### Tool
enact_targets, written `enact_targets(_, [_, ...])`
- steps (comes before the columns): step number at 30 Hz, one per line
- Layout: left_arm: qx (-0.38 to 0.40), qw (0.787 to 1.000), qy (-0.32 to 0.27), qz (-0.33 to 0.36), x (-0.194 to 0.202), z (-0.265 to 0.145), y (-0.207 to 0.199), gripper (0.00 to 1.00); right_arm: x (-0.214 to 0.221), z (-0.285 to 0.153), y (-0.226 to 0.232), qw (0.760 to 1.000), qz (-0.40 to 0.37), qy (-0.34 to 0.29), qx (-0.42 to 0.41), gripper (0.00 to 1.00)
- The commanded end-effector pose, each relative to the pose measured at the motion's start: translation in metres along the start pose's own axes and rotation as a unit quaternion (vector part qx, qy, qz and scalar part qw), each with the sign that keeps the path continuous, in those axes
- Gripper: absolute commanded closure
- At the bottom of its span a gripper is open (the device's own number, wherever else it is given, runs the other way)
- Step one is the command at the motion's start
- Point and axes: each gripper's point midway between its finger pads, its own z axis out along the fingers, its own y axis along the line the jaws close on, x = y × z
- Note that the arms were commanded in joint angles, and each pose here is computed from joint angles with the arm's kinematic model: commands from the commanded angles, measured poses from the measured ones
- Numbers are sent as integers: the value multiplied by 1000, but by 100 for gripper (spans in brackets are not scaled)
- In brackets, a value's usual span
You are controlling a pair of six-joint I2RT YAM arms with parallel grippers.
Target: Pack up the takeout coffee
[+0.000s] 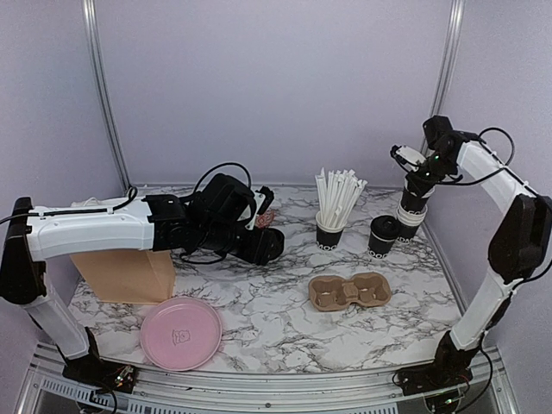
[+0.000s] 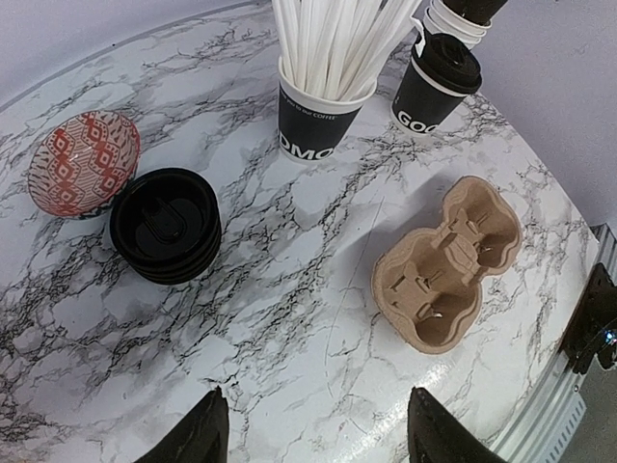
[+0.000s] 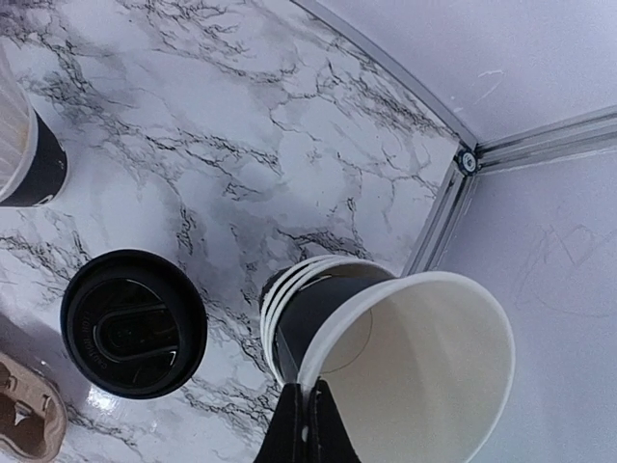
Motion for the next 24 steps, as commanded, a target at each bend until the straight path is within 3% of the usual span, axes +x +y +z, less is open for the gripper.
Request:
enact_targets(1, [-5,1000,0,4,-4,0,1,37,-35,-60,8,997,4,-76,-13,100])
enact_targets(10, [-31,999,-12,19,-13,-5,10,37,-50,-138,20,985,-2,-171,-7,100])
enact_targets(16, [-58,998,-13,18,-21,-6,22,37,-55,-190,109,947,-115,-255,-157,100])
enact_targets(20, [-71,997,-16,8,-28,-8,33,37,-40,-211,167,919,-207,-262,-209,100])
enact_targets(24, [-81,997,-17,-1,-32,-8,45,38,-32,-219,191,898,-251,-268,-241,100])
